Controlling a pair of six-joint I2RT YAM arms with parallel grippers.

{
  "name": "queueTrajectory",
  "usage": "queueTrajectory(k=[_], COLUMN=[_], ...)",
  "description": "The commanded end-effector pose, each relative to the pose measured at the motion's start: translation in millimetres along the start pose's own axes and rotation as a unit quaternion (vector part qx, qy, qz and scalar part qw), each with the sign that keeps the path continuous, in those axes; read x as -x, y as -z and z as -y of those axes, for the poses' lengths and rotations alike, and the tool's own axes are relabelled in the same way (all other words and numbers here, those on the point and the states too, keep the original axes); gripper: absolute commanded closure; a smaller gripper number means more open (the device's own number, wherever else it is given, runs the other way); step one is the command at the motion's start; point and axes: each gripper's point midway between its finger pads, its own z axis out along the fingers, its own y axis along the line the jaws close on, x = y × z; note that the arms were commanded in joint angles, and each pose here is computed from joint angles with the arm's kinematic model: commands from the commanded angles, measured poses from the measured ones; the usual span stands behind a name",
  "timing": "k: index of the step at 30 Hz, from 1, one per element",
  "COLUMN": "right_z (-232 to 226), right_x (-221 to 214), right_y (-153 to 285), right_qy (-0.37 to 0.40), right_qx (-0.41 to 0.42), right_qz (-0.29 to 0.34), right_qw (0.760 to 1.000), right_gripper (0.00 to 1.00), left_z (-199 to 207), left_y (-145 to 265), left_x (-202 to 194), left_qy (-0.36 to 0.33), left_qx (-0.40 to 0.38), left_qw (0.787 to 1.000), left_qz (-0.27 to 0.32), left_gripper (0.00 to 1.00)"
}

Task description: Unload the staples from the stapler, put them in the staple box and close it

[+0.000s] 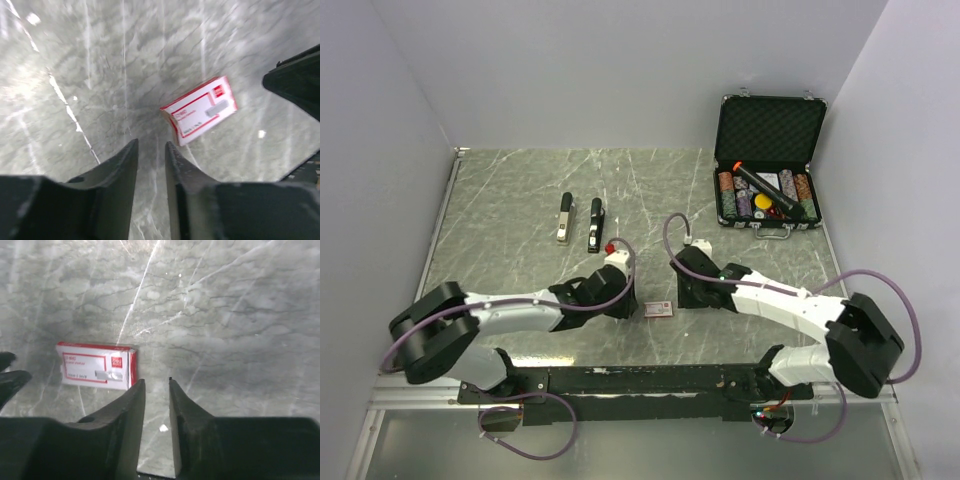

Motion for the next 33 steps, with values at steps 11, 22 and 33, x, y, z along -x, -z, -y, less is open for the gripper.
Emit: queueTrajectory(k=[11, 22, 33], right_z=[-1, -4, -8], right_x=[68, 79, 110], right_y=[78, 102, 147], right_qy=[0.011, 0.022, 0.02], right_qx=[0.044, 0.057, 0.08], right_qz=[0.153, 0.168, 0.23], right_qw=[0.987, 0.984, 0.97], right_gripper=[0.27, 0.0, 0.0], left_z=[8, 0, 1], left_y=[83, 130, 175], left_x=[80, 114, 142], left_qy=[-0.003, -0.001, 0.002], left_qx=[-0.008, 0.009, 0.014], left_qw=[0.989, 0.975, 0.965], left_qz=[0.151, 0.22, 0.263], left_gripper=[0.4, 0.01, 0.01])
